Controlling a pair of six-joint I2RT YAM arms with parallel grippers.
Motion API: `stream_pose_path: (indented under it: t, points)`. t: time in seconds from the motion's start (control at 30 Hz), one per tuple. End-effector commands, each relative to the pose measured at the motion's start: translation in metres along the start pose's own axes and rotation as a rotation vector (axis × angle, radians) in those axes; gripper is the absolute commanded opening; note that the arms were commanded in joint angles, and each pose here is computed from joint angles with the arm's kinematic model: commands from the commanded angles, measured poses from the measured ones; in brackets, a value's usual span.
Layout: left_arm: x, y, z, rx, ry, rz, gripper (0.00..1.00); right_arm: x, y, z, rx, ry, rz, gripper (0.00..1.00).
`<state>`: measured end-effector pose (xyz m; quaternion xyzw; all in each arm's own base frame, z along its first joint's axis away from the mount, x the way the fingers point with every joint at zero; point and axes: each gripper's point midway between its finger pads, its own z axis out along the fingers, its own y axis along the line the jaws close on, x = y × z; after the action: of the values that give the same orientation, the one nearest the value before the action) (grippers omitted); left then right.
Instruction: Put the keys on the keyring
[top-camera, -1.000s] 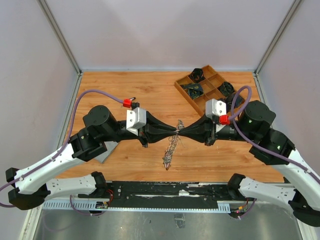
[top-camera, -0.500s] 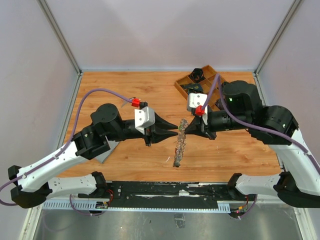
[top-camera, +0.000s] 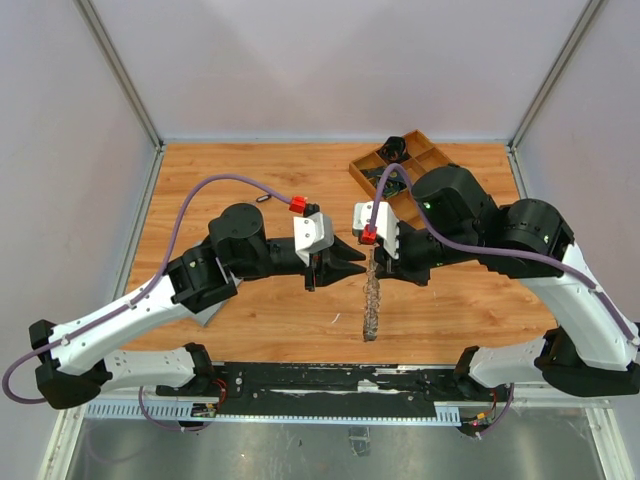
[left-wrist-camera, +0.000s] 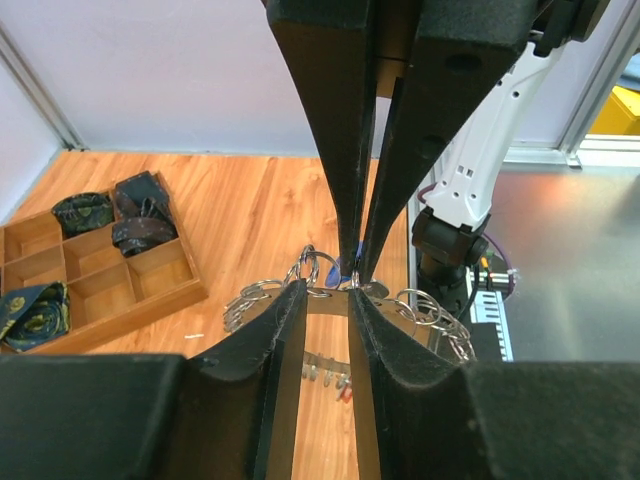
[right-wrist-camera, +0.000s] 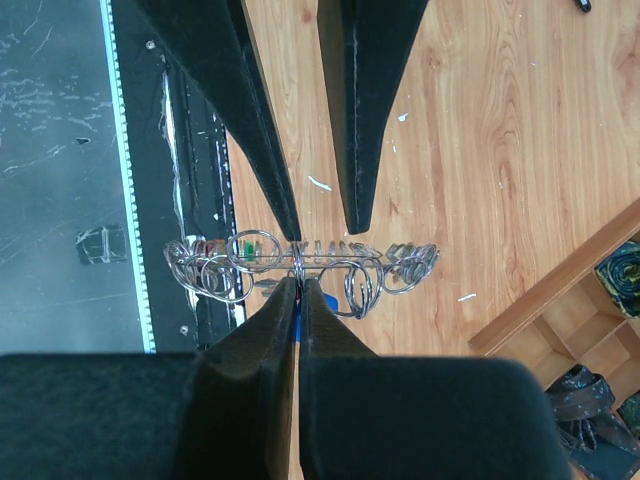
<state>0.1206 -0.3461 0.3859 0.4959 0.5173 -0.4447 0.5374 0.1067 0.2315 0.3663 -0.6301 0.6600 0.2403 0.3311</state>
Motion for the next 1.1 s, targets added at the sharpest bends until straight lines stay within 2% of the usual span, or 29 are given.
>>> stream_pose_path:
  t: [0.0, 0.47, 0.93, 1.07]
  points:
    - [-0.004, -0.006, 0.006, 0.036, -0.019, 0.015, 0.29, -0.012, -0.002, -0.009, 0.040, -0.047, -0.012, 0.00]
    - [-0.001, -0.009, 0.009, 0.061, -0.008, 0.004, 0.30, -0.022, -0.004, 0.001, 0.039, -0.087, -0.014, 0.00]
    - [-0.008, -0.007, 0.004, 0.040, -0.026, 0.013, 0.30, -0.016, -0.010, 0.002, 0.075, -0.059, -0.009, 0.00]
    - [-0.003, -0.007, 0.005, 0.040, -0.014, 0.007, 0.27, -0.021, -0.008, 0.000, 0.069, -0.090, -0.013, 0.00]
